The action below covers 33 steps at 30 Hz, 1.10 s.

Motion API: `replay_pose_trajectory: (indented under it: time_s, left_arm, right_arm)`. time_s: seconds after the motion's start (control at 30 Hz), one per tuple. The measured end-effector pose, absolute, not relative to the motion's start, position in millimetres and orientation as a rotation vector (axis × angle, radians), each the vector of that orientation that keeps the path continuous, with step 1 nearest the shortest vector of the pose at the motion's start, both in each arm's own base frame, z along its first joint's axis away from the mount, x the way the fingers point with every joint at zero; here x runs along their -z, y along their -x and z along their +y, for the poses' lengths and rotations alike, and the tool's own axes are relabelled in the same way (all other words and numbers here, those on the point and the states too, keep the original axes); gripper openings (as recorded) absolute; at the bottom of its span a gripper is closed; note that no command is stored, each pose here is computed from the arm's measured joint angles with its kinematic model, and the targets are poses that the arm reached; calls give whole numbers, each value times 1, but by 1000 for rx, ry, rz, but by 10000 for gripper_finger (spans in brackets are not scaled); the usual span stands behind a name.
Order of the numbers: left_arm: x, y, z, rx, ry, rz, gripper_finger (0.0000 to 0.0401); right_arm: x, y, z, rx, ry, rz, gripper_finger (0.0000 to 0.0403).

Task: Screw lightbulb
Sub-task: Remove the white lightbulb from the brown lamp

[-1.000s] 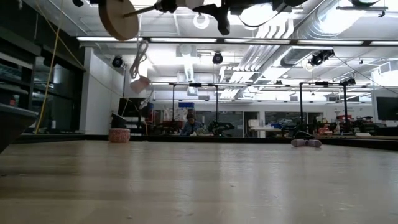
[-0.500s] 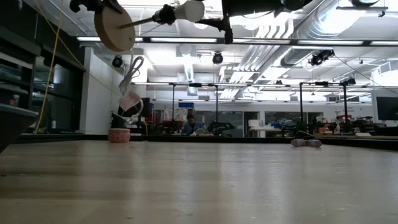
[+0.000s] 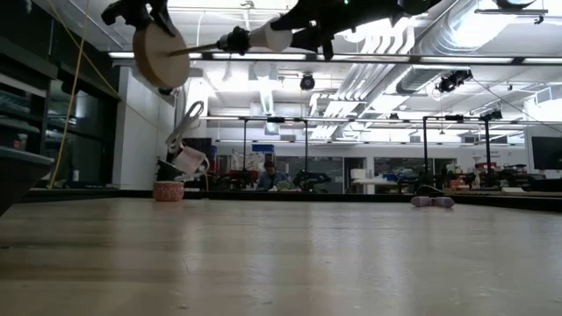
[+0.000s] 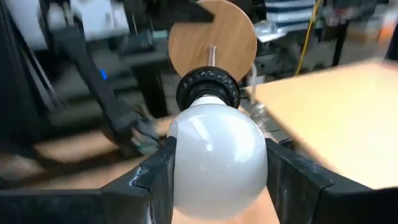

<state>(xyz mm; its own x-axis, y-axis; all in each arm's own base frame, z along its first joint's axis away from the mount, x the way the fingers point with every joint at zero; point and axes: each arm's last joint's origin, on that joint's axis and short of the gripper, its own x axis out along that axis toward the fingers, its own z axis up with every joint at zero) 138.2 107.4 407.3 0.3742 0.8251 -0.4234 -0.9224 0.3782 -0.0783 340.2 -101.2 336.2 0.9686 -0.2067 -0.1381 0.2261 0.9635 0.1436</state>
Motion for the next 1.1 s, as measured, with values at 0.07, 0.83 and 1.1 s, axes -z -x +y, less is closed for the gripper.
replay_pose_trajectory:
  time_s: [0.07, 0.83, 1.1]
  left_arm:
    - [-405, -139, 108, -1150, 358, 356, 115]
    - [-384, -143, 106, -1106, 690, 472, 115]
    - [-383, -138, 109, -1108, 786, 449, 115]
  right_arm:
    - [-335, -340, -99, 229, -6, 162, 198]
    - [-325, -344, -67, 130, 1203, 462, 193]
    - [-327, -346, -58, 146, 1490, 532, 193]
